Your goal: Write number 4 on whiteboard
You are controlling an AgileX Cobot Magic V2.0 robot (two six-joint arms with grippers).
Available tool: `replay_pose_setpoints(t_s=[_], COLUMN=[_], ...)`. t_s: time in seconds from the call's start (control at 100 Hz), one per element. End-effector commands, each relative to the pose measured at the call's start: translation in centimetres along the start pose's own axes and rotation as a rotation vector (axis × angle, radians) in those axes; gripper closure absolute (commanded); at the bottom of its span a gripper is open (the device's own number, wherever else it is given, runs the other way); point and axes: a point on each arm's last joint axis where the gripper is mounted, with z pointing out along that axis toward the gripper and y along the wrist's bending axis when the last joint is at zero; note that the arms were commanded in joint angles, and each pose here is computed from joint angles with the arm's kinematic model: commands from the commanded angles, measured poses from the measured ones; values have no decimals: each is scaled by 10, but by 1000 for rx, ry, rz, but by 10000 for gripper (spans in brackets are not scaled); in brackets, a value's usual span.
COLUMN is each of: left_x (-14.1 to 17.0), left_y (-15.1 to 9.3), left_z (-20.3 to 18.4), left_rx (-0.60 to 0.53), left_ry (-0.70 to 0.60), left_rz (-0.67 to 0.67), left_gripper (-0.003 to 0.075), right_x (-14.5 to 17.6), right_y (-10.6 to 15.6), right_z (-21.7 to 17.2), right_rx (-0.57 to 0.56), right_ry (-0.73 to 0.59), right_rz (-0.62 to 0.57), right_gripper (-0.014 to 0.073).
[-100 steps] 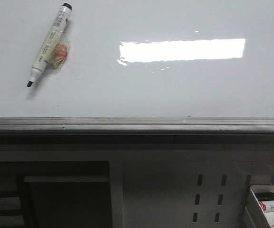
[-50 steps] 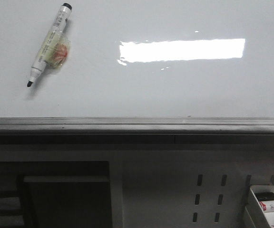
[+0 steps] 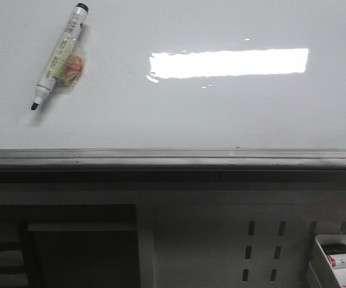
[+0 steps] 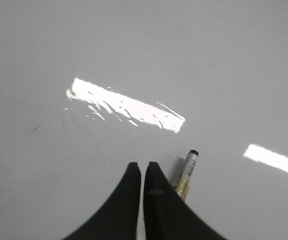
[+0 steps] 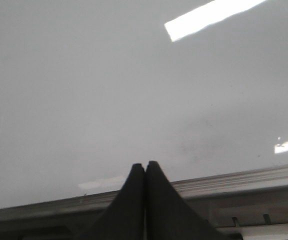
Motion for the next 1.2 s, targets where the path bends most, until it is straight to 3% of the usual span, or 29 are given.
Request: replay_pose_setpoints(t_s=[0.0,0.2,0.33,0.38,0.46,0.55,0.6,0.65,0.72,1.19], left_x=[-30,-52,-51,-50,-46,-41,-39,-36,-31,-3], left_y=[-17,-31,-31,-32,-33,-35,-35,-35,-35,-31], left_z=[13,53,73,79,87,96,101,107,115,175], left_rx=[8,-16,-5,9,37,78,99,116,136,253], left_ry=[62,310,376,393,419,438,446,454,468,609], left_rz=[94,216,245,245,216,185,179,174,169,154], left_gripper=[741,740,738,734,674,537,449,367,317,321], right_x=[-30,-57,-61,-61,-62,-62,-62,-62,-62,-63], right_y=[11,23,25,25,26,25,25,25,25,25], right_z=[7,33,43,46,48,51,51,51,51,51], right_rx=[3,-15,-26,-30,-33,-31,-31,-31,-30,-28], right_ry=[31,209,284,309,327,334,335,335,333,327], right_rz=[-80,-120,-115,-120,-118,-111,-111,-111,-111,-111], right_gripper=[657,659,631,572,396,186,133,126,126,126])
